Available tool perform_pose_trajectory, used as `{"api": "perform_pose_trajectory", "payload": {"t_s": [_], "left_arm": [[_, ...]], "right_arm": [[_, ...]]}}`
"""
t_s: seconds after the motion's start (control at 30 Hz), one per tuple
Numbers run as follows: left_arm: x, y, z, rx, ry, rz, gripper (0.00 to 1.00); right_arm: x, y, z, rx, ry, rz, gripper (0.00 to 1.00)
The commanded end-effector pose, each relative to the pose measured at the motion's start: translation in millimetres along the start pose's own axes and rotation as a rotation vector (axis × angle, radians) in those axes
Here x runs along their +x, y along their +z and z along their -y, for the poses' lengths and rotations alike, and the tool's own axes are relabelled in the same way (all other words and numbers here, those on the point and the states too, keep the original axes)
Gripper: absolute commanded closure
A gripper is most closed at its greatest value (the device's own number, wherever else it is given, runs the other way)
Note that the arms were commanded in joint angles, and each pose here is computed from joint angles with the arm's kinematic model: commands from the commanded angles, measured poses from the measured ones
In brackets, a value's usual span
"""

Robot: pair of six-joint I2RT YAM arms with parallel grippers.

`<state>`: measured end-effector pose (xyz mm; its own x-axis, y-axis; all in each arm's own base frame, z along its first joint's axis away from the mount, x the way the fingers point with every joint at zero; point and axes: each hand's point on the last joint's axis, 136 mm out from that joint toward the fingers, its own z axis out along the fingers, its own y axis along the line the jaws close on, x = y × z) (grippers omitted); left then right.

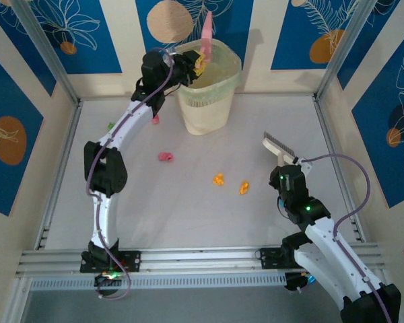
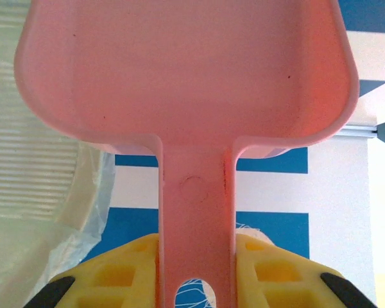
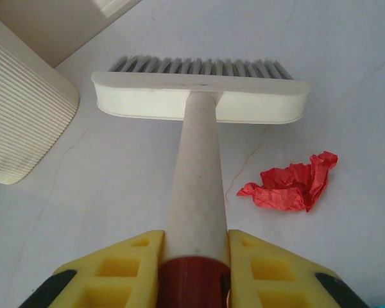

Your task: Sweep away the paper scraps from the table

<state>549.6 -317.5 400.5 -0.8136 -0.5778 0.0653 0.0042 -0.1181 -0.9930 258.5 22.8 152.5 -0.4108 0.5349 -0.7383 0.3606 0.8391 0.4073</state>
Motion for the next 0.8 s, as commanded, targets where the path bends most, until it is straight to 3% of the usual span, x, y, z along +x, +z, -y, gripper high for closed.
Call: {"api": "perform_pose_trajectory", "payload": {"t_s": [0.0,0.43,0.77], "left_arm": [[7,-12,47,0.128,0.034,-0.005,1.0],[63,-33,85,0.154,0.22,-0.164,1.0],[160,-66,67,0.066,0.44,-0.343,1.0]], "right_arm": [[-18,-4,-7,-0.014,0.007,0.077,1.0],[-20,-6,-5,0.0,0.009,0.084,1.0],[-21,-8,-3,0.009,0.018,0.084,1.0]]}}
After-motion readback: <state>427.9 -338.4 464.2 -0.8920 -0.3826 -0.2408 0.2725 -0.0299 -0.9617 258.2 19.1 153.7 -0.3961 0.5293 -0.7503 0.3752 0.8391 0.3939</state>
